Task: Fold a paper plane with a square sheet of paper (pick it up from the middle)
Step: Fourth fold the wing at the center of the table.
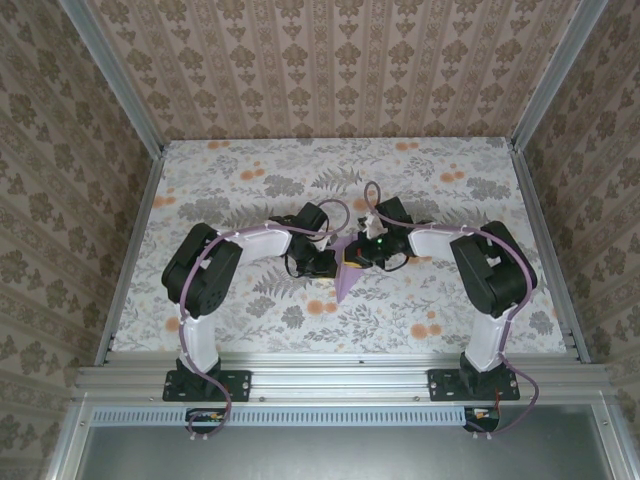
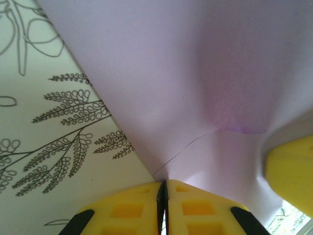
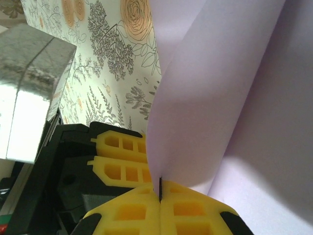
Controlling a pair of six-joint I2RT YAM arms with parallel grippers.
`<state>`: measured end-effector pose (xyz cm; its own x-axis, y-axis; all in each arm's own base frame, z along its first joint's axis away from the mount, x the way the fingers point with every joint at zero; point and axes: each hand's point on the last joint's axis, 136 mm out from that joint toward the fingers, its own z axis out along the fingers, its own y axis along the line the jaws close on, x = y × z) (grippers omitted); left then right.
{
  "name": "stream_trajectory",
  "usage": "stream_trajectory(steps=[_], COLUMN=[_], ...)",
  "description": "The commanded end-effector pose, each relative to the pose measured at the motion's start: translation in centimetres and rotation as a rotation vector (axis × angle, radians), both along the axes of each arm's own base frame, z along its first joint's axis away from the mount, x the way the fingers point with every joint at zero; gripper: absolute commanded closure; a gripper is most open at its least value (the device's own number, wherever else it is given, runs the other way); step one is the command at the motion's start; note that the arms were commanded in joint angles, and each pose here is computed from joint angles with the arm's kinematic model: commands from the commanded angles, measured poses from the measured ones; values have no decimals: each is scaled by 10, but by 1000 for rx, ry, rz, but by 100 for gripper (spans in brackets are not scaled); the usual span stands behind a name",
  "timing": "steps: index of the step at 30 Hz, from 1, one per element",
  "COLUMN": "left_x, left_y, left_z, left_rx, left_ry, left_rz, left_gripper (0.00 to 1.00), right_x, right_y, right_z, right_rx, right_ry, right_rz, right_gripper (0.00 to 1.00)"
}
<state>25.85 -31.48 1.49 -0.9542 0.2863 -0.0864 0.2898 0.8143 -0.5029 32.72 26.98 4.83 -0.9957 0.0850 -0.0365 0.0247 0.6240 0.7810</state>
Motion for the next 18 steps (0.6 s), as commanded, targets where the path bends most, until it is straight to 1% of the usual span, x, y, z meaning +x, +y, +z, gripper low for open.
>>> stream_trajectory(steps=[1, 18], left_x=[-11, -8], left_y=[13, 15], left_z=[-47, -41], left_rx=[90, 45], left_ry=[25, -2], left_rz=[-15, 19], left_gripper=[88, 88], right_x=[-3, -7], right_y=[8, 13], right_z=[1, -17], right_rx=[11, -19], right_ry=[10, 42], right_rz=[41, 72], right_gripper=[98, 97])
